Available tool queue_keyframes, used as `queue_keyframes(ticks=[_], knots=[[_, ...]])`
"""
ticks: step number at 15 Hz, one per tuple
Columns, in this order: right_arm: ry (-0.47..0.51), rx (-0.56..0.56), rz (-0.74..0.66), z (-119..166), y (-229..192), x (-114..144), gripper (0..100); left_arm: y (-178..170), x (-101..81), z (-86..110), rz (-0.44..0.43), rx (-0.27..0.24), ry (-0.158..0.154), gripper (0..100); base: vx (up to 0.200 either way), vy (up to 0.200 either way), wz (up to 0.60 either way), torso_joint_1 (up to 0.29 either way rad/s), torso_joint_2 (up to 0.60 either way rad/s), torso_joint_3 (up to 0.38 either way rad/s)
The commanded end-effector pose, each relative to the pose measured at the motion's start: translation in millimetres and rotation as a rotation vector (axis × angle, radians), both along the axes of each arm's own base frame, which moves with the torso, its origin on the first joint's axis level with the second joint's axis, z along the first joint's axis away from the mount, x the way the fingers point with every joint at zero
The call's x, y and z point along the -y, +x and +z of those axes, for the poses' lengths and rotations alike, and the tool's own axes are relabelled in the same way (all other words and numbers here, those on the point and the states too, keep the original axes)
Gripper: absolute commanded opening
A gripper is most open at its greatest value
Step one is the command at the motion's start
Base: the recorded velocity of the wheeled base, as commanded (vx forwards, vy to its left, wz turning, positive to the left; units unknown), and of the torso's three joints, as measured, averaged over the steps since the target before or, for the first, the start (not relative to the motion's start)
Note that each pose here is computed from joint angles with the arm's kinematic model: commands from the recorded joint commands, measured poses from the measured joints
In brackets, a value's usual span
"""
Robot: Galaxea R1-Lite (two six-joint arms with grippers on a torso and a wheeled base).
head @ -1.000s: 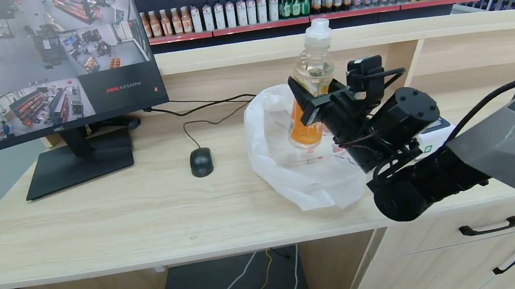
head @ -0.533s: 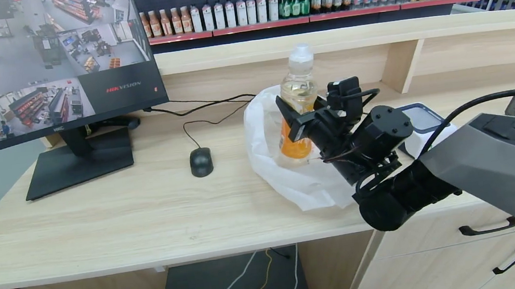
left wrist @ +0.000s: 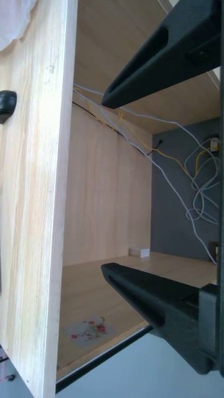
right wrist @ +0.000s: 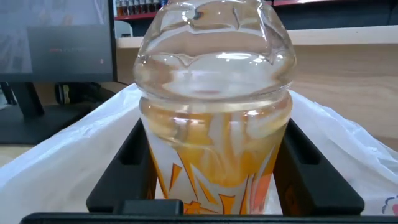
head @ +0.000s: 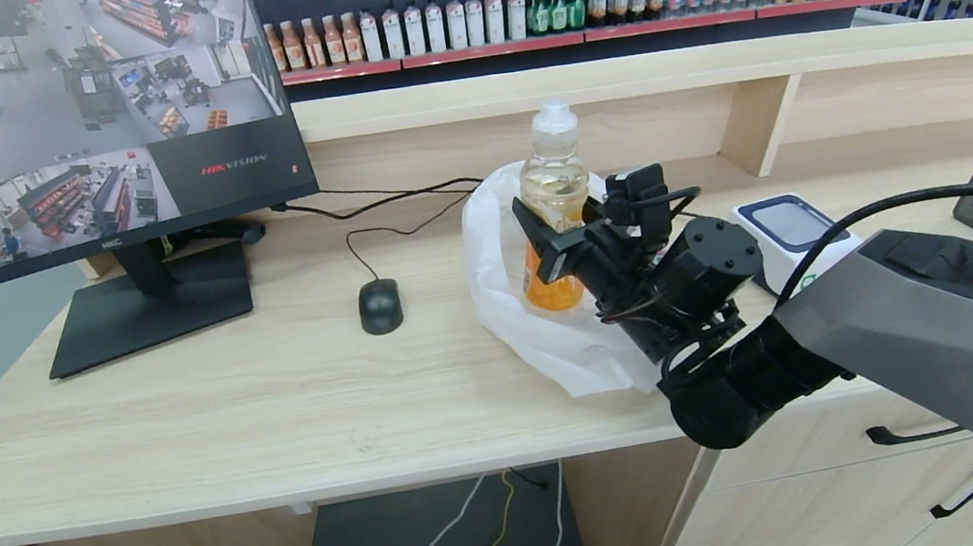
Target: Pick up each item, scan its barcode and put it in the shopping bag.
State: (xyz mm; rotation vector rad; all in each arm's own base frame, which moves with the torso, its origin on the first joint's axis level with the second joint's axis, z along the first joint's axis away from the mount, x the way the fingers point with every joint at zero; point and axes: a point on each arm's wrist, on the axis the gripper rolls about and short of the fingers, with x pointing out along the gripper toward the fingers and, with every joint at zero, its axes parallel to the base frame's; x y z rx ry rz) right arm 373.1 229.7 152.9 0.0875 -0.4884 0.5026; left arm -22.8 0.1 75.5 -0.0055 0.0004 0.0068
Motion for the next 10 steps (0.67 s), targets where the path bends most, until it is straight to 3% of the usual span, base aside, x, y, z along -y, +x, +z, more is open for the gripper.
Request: queue_keyframes(ticks=[1, 10], knots=[[-0.008, -0.017, -0.004, -6.5, 1.5, -1.8, 0, 0.0, 0.0, 0.0, 0.001, 0.0, -0.001, 100, 0.0, 0.0, 0.0, 0.0, 0.0, 0.0], [-0.004, -0.03, -0.009, -10.6, 2.7, -2.4, 0, 0.0, 0.0, 0.0, 0.001, 0.0, -0.001, 100, 0.0, 0.0, 0.0, 0.0, 0.0, 0.0]])
